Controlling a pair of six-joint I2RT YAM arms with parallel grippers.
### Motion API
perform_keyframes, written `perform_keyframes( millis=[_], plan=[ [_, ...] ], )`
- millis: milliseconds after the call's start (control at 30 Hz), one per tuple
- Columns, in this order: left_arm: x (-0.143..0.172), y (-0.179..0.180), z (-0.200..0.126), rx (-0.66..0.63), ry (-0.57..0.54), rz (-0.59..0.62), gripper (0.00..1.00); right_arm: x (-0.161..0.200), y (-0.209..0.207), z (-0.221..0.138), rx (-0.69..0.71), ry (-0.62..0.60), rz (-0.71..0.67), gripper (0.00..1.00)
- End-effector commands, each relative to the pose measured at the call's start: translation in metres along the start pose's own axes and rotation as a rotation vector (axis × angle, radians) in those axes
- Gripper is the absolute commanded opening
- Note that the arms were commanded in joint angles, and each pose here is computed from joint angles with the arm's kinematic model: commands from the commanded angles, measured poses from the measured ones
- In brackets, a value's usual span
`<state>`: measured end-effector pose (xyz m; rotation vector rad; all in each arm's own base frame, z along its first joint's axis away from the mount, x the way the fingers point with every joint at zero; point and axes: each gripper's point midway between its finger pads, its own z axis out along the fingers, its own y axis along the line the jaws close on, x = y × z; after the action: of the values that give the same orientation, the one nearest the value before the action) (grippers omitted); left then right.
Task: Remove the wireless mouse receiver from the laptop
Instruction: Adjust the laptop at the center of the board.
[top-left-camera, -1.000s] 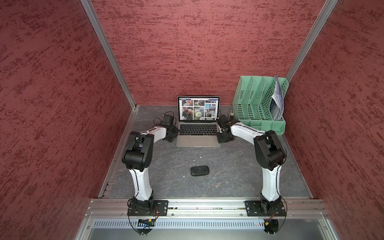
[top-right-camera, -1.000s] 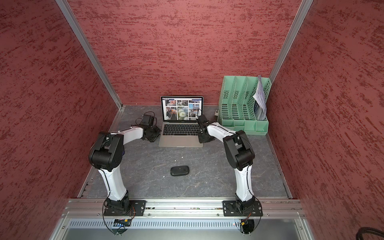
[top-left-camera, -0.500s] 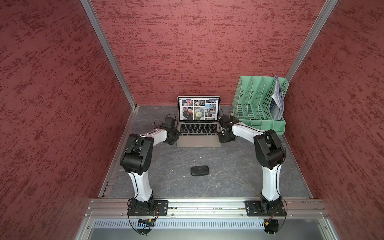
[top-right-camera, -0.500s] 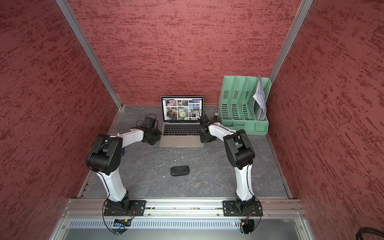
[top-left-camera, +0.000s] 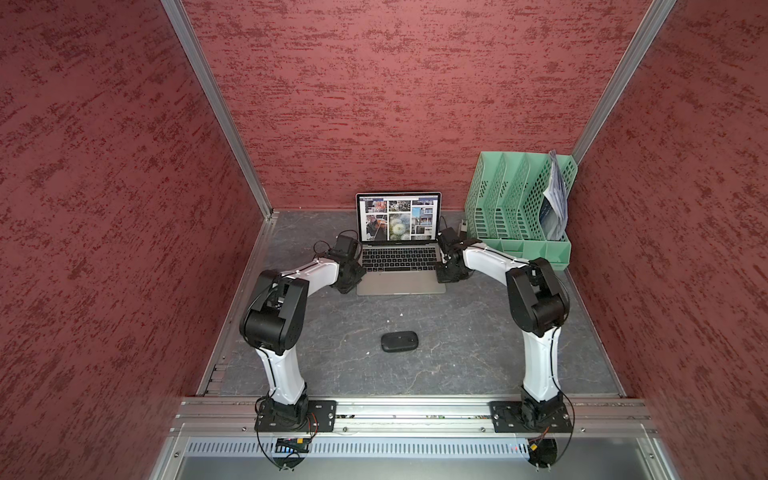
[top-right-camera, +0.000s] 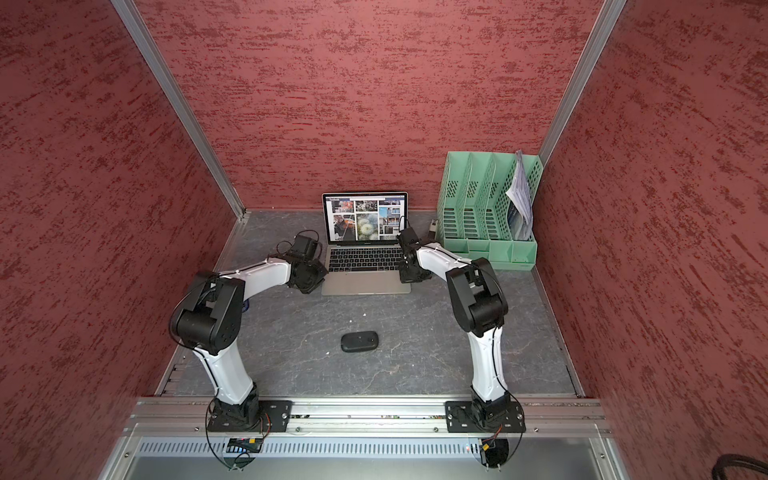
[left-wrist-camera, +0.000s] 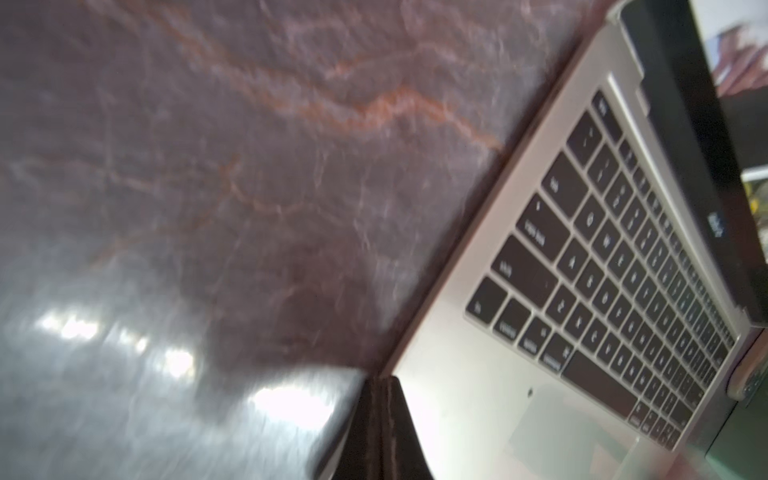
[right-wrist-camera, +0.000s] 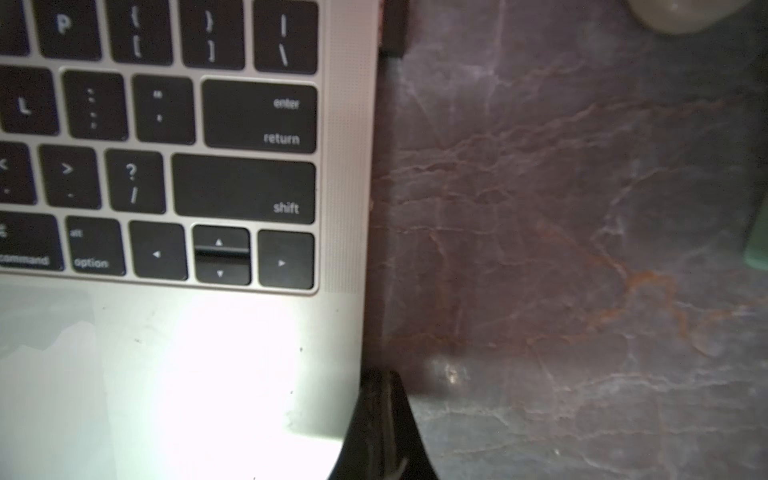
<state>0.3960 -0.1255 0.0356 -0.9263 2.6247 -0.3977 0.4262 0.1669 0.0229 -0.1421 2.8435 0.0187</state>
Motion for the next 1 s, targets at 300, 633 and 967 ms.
perform_keyframes(
  millis=[300,633,967],
  plan=[
    [-0.075,-0.039,-0.15,0.024,-0.391,0.226,1.0,-0.093,0.0,-0.199,-0.014,-0.485,-0.259,0.98],
    [-0.054,-0.089,-0.282,0.482,-0.625,0.435,1.0,-0.013,0.05,-0.281,-0.355,-0.48,-0.852,0.98],
    [0.013,-0.101,-0.274,0.592,-0.489,0.616,1.0,0.012,0.076,-0.284,-0.574,-0.319,-0.965,0.94]
  ],
)
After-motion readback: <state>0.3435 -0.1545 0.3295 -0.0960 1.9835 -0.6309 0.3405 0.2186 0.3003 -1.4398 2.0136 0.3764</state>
